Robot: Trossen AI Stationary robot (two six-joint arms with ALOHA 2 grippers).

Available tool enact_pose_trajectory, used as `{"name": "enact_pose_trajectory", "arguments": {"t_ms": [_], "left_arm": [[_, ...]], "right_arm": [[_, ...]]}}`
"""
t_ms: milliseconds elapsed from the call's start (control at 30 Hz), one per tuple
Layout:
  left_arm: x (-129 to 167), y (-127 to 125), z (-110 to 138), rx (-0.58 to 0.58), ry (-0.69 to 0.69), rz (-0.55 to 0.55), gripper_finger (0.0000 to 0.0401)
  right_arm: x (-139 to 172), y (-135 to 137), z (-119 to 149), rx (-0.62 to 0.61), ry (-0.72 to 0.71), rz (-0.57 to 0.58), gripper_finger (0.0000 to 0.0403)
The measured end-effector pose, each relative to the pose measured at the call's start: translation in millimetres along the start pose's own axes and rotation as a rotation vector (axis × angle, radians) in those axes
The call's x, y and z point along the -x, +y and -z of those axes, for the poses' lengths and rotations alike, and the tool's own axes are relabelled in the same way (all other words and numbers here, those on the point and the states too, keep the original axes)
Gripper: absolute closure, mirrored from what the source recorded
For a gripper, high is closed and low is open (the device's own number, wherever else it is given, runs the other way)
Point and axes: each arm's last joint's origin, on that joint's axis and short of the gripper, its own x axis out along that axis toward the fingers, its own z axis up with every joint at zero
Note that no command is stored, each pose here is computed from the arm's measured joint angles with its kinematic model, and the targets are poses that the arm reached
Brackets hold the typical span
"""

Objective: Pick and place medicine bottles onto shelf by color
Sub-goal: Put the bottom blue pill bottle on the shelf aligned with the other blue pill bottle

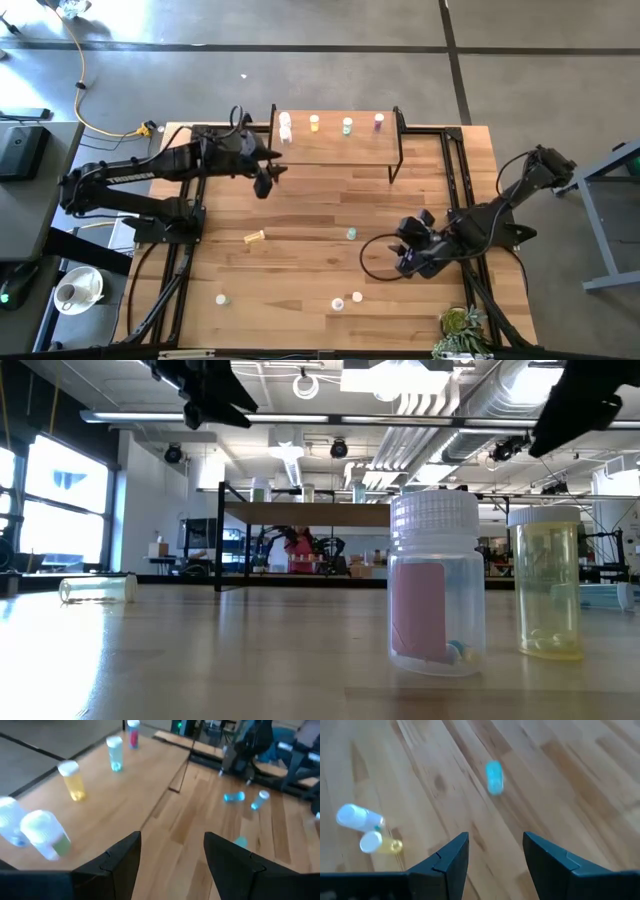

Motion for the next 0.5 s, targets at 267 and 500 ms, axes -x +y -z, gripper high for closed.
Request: {"name": "enact_pose_trajectory", "arguments": {"t_ms": [267, 500], "left_arm": [[-12, -15, 28, 0.013, 0.028, 0.065, 0.0194], [-12, -35, 41, 0.004, 0.038, 0.154, 0.0194]], "right_arm": [[11, -5, 21, -0.100, 0.067, 0.076, 0.0224], [18, -8, 33, -0.187, 0.090, 0.120, 0.0224]]}}
